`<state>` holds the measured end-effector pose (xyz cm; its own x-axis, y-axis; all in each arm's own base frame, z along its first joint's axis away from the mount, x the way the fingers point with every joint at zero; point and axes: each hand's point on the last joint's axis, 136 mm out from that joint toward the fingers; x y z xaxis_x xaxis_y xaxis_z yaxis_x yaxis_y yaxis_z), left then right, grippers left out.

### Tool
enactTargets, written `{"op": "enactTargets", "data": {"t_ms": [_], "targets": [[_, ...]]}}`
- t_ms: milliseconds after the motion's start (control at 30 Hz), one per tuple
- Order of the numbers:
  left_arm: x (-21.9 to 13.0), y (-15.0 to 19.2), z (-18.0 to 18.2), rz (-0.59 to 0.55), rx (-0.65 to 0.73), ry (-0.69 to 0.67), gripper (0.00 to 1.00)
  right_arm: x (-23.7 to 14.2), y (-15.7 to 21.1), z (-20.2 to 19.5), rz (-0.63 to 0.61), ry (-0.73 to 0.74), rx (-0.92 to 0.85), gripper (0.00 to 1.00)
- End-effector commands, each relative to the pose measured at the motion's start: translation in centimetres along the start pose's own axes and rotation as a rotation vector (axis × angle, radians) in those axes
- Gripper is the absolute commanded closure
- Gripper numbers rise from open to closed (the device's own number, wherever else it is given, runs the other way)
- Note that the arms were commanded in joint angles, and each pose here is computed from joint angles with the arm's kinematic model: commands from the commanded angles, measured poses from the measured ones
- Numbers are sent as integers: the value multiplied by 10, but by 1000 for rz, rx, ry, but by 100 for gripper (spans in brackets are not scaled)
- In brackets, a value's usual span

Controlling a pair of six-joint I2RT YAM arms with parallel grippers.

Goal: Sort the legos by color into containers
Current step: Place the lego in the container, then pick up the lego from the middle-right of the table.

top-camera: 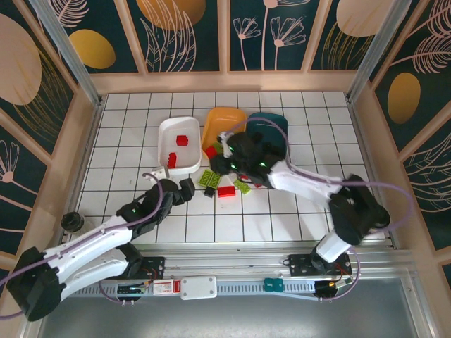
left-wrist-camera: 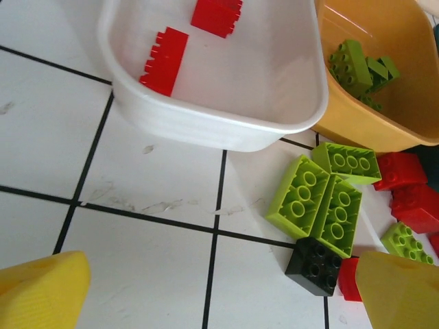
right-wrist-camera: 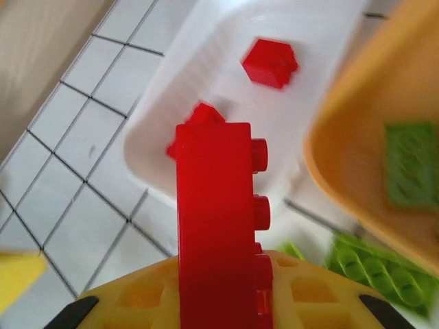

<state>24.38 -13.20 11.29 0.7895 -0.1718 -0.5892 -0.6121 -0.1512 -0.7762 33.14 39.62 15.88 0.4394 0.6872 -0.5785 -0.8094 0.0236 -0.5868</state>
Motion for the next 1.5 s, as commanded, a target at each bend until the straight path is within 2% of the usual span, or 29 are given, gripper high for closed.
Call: {"op": "enactTargets", "data": {"t_ms": [0, 100, 167, 300, 400, 600, 733, 967, 1167, 1333, 1467], "targets": [[-6, 7, 15, 2, -37, -43, 1, 45, -18, 22, 20, -67, -55, 92], [-9, 7, 16, 2, -39, -37, 1, 83, -28, 18, 41, -40, -44, 90], [-9, 8, 15, 6, -36, -30, 1, 99, -32, 14, 43, -22, -34, 83], [-9, 10, 15, 14, -28, -27, 1, 104, -45, 18, 7, -16, -29, 51], [-10, 5, 9, -3, -23, 5, 1, 87, -57, 28, -32, -25, -34, 40], [-8, -2, -14, -33, -4, 119, 1, 25, -61, 34, -127, -27, -7, 38], [-1, -2, -20, -26, 10, 129, 1, -23, -35, 15, -174, 2, 39, 37], [12, 0, -32, -15, 27, 154, 1, -108, 32, -75, -236, 218, 179, 35], [23, 5, -40, 11, 45, 165, 1, -159, 85, -168, -250, 395, 381, 34], [32, 10, -48, 49, 58, 174, 1, -175, 102, -223, -245, 503, 506, 32], [35, 12, -53, 70, 67, 182, 1, -168, 101, -242, -226, 545, 517, 31]]}}
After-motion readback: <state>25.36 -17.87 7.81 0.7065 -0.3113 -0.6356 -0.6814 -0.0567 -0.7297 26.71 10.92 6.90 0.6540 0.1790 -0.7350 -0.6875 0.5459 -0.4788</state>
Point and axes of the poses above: each hand's point on the last joint's axis, 136 mm out from that joint toward the fingers, its own x axis out along the fingers, its own z axis along the line the jaws close on, y = z × x, and after that the axes turned 15 degrees about x, right-handed
